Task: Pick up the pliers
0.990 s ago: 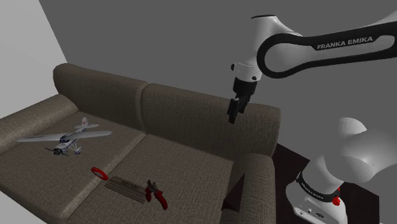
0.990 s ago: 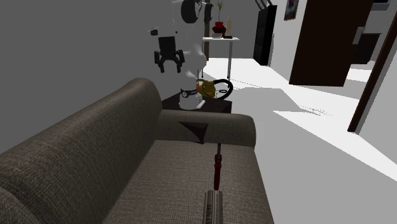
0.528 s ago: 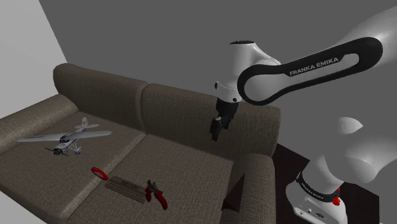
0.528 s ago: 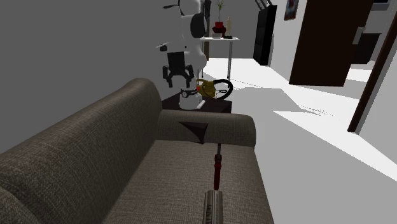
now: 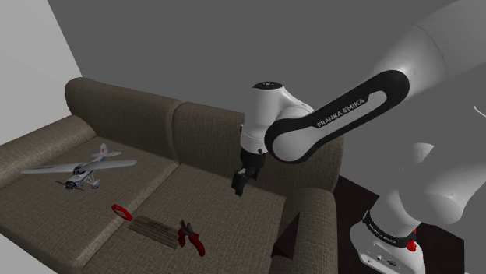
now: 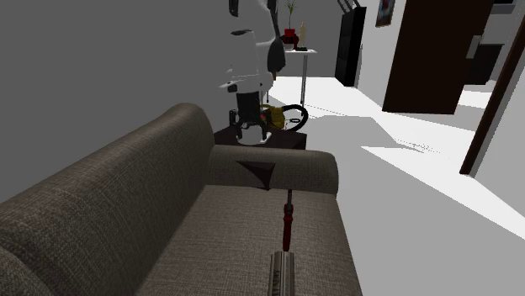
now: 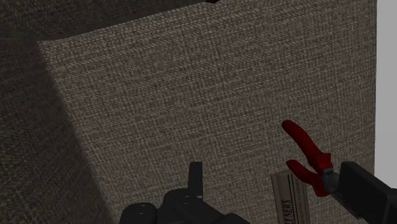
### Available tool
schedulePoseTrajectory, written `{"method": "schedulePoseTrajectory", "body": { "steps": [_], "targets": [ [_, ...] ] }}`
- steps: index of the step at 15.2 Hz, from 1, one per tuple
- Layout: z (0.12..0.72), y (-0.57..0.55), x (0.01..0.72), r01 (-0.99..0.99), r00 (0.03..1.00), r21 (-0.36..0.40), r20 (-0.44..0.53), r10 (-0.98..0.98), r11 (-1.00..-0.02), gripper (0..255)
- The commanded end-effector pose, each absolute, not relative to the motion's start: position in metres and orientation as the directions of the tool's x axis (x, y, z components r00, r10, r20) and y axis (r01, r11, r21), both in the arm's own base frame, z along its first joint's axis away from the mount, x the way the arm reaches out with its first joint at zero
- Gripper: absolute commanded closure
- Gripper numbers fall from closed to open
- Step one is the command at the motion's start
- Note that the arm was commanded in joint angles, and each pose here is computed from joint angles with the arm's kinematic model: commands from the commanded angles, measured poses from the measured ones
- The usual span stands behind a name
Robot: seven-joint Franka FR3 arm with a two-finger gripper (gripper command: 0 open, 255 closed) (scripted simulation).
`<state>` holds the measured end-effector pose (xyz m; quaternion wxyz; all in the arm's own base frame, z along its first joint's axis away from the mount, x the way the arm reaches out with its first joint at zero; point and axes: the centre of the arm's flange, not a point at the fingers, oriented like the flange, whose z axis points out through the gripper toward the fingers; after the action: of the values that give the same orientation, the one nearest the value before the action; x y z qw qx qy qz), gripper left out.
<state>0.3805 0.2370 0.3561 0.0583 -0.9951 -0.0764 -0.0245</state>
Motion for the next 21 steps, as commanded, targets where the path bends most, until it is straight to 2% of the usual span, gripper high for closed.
{"method": "schedulePoseTrajectory", "body": {
  "steps": [1,17,21],
  "targets": [
    [0.336,0.253,0.388,0.157,0.987,-0.119,0.064,0.150,-0.980,0],
    [0.208,0.405,0.440,0.182,0.980,-0.161,0.107,0.166,-0.970,0],
    [0.190,0.407,0.440,0.182,0.980,-0.162,0.108,0.166,-0.970,0]
  ]
}}
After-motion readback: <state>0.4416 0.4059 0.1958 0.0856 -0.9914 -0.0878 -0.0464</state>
